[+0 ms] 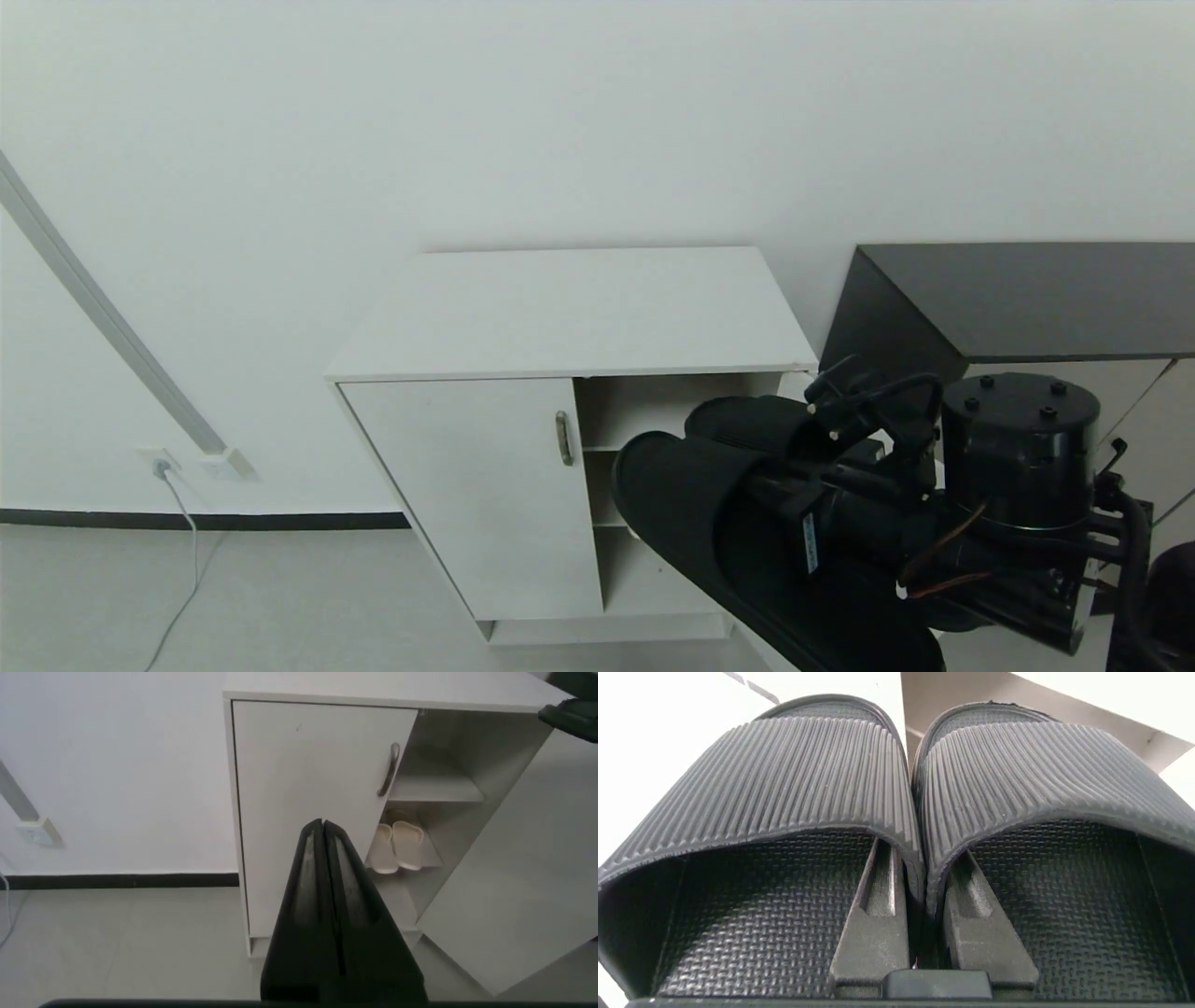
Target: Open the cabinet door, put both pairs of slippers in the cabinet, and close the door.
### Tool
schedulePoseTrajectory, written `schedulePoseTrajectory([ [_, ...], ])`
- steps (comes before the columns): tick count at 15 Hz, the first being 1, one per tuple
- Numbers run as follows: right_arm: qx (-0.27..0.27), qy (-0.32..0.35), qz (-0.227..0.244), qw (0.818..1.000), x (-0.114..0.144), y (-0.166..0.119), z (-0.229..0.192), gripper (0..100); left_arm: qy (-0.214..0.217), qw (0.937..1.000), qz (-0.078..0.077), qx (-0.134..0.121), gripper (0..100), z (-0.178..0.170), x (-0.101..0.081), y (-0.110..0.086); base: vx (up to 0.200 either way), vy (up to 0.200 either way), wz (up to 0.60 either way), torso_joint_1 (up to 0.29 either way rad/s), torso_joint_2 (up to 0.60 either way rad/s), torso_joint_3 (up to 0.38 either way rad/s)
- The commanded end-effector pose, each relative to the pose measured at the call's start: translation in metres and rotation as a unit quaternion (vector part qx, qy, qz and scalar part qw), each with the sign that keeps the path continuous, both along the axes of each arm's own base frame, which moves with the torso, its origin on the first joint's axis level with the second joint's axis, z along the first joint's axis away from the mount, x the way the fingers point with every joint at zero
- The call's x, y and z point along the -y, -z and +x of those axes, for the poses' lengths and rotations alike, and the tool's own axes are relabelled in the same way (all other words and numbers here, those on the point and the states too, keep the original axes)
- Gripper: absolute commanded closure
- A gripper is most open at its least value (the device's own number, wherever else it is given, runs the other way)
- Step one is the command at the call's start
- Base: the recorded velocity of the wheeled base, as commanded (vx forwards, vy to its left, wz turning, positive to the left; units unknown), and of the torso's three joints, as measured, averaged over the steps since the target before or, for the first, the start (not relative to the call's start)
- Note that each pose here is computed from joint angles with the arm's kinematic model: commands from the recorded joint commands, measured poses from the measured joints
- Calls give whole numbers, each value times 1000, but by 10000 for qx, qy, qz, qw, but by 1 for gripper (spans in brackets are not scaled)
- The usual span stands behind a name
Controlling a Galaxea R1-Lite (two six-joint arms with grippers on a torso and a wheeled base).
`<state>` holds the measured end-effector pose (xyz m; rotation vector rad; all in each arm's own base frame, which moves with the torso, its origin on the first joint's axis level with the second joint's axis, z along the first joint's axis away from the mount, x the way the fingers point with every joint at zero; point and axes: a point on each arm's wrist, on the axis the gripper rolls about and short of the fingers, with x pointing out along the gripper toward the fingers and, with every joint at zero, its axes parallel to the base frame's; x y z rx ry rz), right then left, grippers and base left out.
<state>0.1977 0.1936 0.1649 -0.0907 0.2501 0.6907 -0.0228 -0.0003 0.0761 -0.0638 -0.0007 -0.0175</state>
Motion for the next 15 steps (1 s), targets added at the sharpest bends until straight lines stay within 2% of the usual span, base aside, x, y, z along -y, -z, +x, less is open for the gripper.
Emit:
schedulePoseTrajectory([
  [1,-12,-12,-26,10000,0,2,0,100,-3,10000,-3,-6,100,0,0,0,0,0,0,-183,408,232],
  [15,-3,-29,-25,10000,0,2,-1,100,-3,10000,-3,-6,100,0,0,0,0,0,0,-210,528,313],
])
